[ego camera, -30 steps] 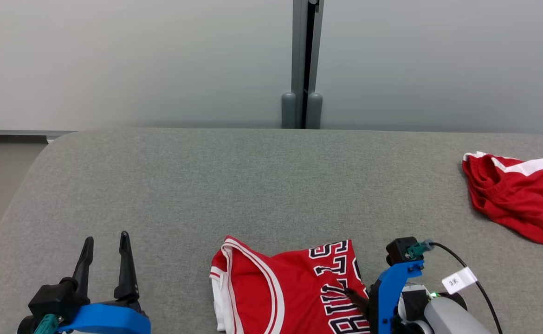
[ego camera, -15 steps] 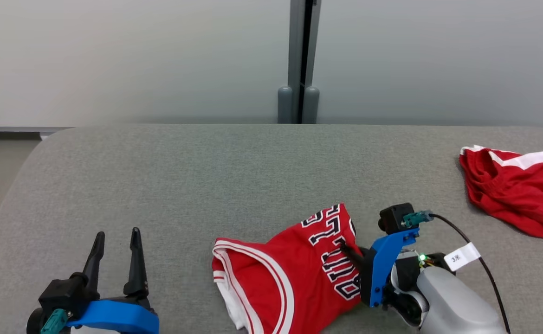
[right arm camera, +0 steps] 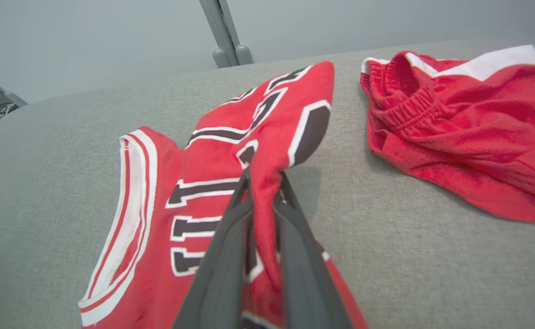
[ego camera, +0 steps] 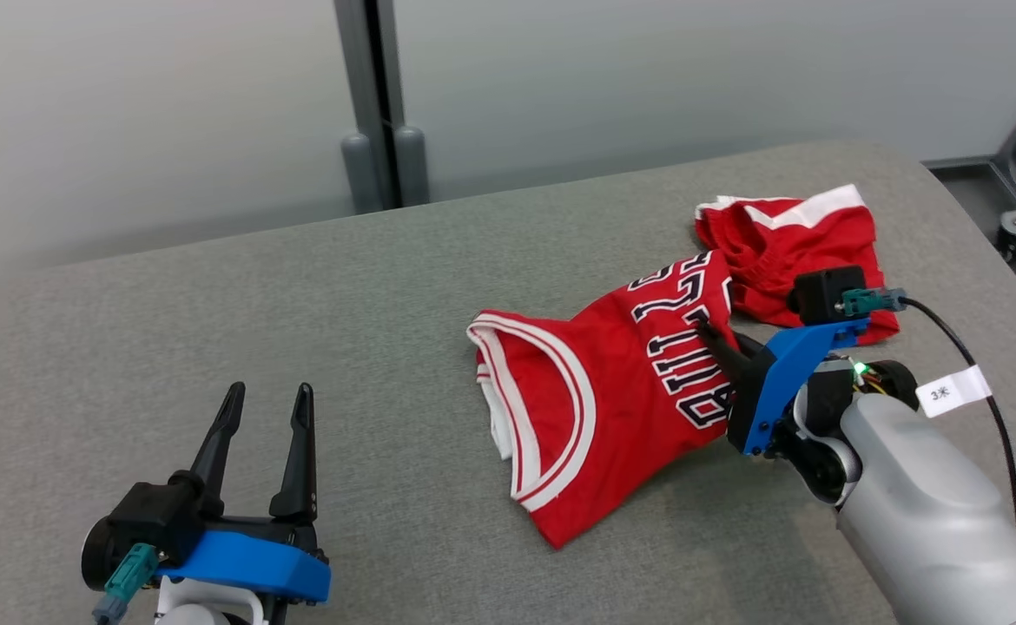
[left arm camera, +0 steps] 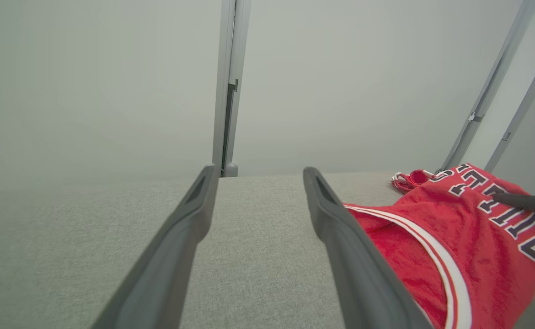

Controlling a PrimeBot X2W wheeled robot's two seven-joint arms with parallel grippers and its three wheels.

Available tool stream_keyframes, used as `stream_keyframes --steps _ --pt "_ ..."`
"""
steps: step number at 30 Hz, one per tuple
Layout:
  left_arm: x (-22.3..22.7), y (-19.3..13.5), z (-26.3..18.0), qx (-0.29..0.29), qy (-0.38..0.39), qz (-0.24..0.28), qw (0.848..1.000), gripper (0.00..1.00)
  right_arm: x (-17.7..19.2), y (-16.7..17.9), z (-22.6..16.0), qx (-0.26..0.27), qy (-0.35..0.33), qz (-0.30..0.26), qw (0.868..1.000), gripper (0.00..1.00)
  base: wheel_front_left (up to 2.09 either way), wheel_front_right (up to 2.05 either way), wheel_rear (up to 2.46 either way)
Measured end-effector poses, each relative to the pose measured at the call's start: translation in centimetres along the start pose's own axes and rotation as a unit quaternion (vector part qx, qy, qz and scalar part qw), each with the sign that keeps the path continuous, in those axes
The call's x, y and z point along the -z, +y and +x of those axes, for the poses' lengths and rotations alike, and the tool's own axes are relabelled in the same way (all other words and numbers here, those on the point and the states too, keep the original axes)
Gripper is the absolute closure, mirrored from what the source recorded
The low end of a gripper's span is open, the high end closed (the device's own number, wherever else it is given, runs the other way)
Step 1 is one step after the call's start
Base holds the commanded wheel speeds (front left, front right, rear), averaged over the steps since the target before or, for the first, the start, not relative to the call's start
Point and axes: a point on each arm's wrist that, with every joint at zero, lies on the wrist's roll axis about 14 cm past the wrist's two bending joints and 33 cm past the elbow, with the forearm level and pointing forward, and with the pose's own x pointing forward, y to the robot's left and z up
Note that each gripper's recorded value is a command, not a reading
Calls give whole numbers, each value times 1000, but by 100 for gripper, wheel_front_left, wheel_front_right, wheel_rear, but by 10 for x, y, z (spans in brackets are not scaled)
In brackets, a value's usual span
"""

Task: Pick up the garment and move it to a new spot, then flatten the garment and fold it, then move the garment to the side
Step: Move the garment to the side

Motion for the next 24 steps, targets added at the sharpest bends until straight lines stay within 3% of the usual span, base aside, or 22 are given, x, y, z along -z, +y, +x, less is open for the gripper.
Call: stream_keyframes --steps 6,11,18,24 --pt "17 -18 21 43 21 -4 999 0 -10 -38 -5 43 -28 27 998 100 0 0 0" --pt "27 -20 43 64 28 -5 998 0 -31 -64 11 64 -39 9 997 100 0 0 0" --pt "68 2 62 55 70 -13 996 0 -89 -108 51 104 -70 -28 992 100 0 0 0" --pt "102 26 65 35 105 -16 994 0 -74 -151 73 162 -26 -46 985 100 0 0 0"
